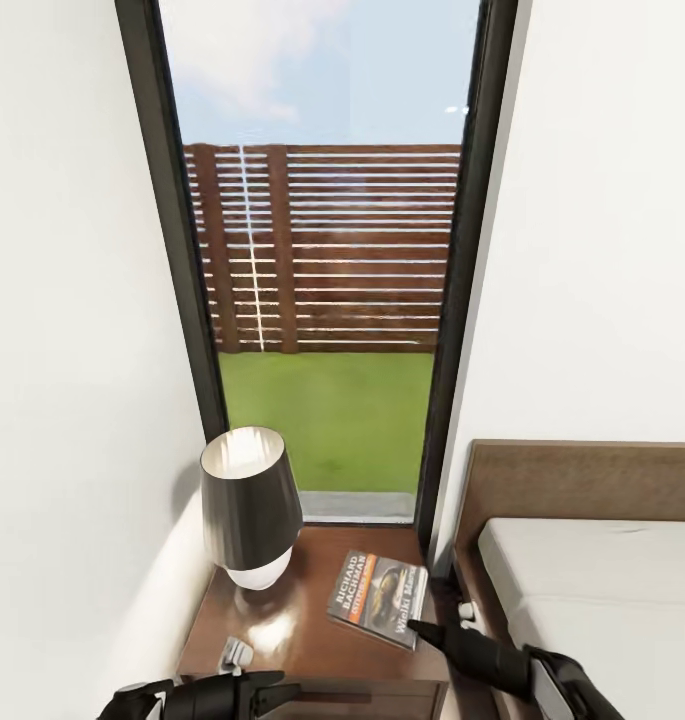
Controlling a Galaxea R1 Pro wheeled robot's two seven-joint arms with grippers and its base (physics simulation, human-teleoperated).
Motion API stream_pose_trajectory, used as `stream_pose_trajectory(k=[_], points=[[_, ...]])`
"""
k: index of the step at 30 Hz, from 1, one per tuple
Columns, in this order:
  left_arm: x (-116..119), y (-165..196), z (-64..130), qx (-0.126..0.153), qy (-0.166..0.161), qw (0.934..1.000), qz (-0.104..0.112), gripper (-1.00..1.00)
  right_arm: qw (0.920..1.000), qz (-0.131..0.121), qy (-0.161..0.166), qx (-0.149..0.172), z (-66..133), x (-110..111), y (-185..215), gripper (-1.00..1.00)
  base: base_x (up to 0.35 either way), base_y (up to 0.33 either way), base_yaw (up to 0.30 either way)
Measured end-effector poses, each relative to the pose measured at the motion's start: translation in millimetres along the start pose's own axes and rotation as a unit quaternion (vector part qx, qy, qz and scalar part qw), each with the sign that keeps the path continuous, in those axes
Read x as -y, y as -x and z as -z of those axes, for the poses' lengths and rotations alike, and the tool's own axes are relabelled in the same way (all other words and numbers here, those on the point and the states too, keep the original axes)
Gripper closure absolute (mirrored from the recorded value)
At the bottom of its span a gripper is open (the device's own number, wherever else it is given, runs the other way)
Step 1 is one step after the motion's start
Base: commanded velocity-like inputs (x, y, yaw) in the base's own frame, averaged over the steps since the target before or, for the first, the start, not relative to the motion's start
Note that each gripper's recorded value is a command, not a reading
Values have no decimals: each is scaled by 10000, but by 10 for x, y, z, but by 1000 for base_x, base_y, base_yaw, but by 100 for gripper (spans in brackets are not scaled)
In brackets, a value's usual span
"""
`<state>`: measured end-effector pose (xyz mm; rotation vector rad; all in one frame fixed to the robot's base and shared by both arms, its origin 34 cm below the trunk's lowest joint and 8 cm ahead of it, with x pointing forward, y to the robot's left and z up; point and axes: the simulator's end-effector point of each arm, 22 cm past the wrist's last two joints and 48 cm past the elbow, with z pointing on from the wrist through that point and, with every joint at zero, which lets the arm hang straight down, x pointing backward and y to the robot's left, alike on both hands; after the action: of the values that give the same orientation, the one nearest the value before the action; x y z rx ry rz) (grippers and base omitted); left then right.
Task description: In the bedroom, move the book from the bed onto either nightstand, and place the two sandals side by side next to the bed.
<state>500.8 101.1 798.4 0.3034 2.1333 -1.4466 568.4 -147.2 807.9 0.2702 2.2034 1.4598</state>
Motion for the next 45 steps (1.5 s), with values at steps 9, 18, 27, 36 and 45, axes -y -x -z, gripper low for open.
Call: stream_pose_trajectory(k=[9, 18, 27, 36, 45], points=[[341, 51, 2, 27, -736, 9973, -59, -100, 9968, -746, 295, 33, -19, -143, 25, 100, 0, 0, 0], [824, 617, -53, 85, -1263, 9913, -356, -100, 9950, -986, 50, -144, -23, -43, -61, 100, 0, 0, 0], [1075, 862, -102, 305, -1519, 9870, -433, -100, 9959, -884, -186, -57, -20, 22, 27, 100, 0, 0, 0], [1078, 859, -119, 304, -1510, 9871, -444, -100, 9972, -735, -116, -1, -53, -74, 107, 100, 0, 0, 0], [1005, 821, -147, 303, -1516, 9870, -439, -100, 9971, -756, -66, 45, -90, -17, 115, 100, 0, 0, 0]])
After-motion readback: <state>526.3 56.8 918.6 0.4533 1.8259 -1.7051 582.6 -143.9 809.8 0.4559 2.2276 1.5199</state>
